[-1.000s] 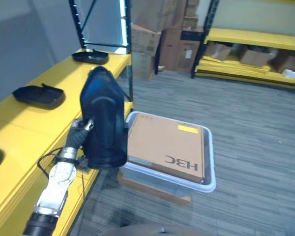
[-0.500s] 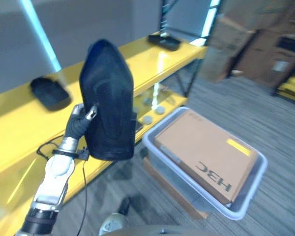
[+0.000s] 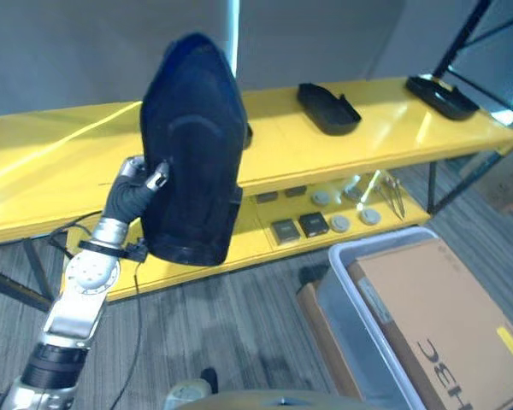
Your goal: Move parts from the plastic box to the shelf.
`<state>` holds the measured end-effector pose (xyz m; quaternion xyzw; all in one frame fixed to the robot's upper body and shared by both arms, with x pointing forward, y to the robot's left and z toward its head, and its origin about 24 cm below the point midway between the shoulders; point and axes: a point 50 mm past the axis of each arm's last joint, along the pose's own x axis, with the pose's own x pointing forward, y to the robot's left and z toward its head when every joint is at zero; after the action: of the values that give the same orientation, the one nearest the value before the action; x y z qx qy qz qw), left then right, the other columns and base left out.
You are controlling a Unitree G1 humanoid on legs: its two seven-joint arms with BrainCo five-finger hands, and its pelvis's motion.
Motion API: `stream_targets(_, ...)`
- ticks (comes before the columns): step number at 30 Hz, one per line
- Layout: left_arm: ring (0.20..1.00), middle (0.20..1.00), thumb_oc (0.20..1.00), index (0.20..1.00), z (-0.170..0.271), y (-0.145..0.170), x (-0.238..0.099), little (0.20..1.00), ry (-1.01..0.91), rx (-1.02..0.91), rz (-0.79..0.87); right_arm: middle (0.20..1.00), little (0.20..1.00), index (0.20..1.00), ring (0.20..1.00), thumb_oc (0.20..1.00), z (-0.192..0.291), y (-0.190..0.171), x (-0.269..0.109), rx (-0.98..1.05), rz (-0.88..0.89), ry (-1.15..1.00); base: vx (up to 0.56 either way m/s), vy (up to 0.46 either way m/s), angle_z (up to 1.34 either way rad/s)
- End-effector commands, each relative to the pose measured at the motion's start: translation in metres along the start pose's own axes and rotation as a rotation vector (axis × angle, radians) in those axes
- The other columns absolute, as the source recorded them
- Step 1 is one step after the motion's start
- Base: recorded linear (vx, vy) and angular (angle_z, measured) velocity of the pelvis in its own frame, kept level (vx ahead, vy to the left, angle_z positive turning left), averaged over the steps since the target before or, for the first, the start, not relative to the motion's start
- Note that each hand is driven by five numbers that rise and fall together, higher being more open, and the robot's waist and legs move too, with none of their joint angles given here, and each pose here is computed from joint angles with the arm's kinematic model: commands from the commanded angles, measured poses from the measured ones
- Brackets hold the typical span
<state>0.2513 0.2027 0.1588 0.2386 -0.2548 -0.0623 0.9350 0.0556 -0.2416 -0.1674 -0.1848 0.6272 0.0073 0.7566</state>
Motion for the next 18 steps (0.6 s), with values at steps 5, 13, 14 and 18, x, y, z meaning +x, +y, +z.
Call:
stream_targets(5,0.200,0.200,0.200,0.200,0.024,0.021,-0.006,0.200,-0.132,0.061,0.116,1.000,1.000,1.000,1.000,1.000,0.044,0.016,0.000,-0.204,0.006,-0.170,-0.07,0.271,0.16)
stream_targets(13,0.200,0.200,0.200,0.200,0.022,0.008,0.009,0.200,-0.153,-0.001,0.068,1.000,1.000,1.000,1.000,1.000,0.043,0.011,-0.001,-0.118,-0.017,-0.192,0.08,0.028,1.04)
stream_targets(14,0.200,0.200,0.200,0.200,0.021,0.007,0.009,0.200,-0.153,-0.010,0.068,1.000,1.000,1.000,1.000,1.000,0.039,0.011,-0.001,-0.107,-0.015,-0.185,0.19,0.008,1.06)
stream_targets(18,0.200,0.200,0.200,0.200,0.018,0.009,0.006,0.200,-0.132,-0.026,0.088,1.000,1.000,1.000,1.000,1.000,0.036,0.006,0.000,-0.099,-0.021,-0.160,0.12,-0.025,0.65)
